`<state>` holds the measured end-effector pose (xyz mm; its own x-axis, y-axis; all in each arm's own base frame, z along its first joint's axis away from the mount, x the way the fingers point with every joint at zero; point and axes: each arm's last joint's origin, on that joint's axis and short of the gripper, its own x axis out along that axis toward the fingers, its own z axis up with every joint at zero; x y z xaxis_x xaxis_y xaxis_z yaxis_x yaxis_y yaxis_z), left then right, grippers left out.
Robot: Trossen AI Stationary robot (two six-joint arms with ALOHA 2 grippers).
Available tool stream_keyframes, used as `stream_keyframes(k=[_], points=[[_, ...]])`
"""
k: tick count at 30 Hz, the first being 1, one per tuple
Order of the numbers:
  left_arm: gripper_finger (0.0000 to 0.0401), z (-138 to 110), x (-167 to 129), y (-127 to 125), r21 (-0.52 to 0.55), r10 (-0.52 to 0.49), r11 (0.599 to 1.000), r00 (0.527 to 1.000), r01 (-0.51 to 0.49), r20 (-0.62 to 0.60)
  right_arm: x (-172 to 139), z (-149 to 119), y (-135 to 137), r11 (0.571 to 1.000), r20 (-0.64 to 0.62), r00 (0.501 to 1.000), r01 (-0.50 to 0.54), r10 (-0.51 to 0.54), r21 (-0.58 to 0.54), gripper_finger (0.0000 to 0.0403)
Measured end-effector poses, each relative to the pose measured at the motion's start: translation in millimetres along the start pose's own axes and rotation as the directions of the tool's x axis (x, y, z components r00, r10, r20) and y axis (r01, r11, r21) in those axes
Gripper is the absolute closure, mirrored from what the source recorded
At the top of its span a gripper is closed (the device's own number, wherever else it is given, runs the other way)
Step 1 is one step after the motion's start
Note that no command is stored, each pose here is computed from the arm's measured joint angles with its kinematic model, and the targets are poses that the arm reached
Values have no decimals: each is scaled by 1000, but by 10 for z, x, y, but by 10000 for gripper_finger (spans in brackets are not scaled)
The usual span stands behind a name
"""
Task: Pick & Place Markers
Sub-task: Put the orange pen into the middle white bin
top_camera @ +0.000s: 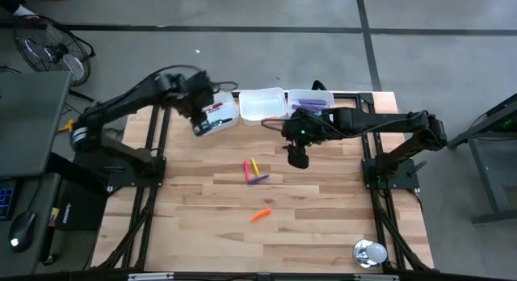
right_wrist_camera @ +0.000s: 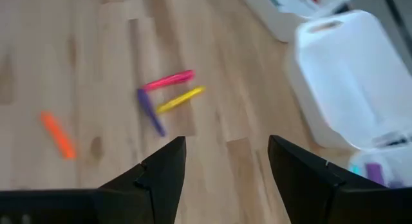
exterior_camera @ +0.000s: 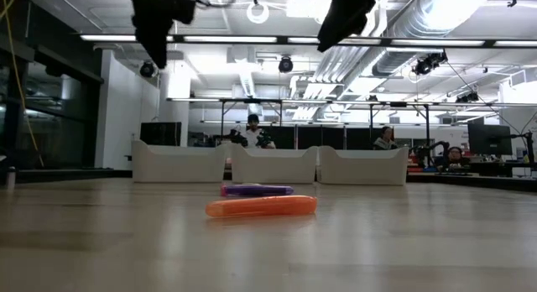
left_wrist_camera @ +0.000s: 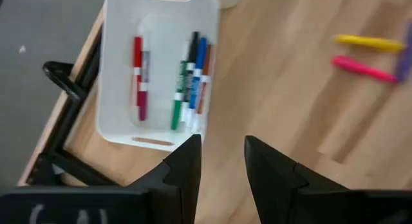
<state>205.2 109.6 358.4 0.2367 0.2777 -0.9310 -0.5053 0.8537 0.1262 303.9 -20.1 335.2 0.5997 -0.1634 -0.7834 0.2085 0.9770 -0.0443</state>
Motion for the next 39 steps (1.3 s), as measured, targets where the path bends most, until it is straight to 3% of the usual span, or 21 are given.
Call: stream_keyframes(k=[6, 13, 24, 32, 39], points=[[286, -540, -148, -235, -64, -37, 997, 997, 41, 71, -19, -19, 295, 988, 8, 996, -86, 88, -124, 194], [286, -1052, -89, -457, -154, -141, 973, 973, 171, 184, 135, 11, 604, 977, 36, 989, -139, 147, -160, 194], [286, -1279, 158, -973, -36, -297, 948, 922, 316, 248, 780, -75, 1075, 937, -81, 948, -316, 307, -151, 194], [286, -1474, 222, -1268, 8, -344, 933, 885, 360, 315, 1120, -282, 1442, 909, -193, 917, -381, 348, -169, 194], [286, -1583, 251, -1367, 12, -359, 926, 866, 378, 347, 1332, -386, 1694, 900, -180, 917, -389, 357, -196, 194]])
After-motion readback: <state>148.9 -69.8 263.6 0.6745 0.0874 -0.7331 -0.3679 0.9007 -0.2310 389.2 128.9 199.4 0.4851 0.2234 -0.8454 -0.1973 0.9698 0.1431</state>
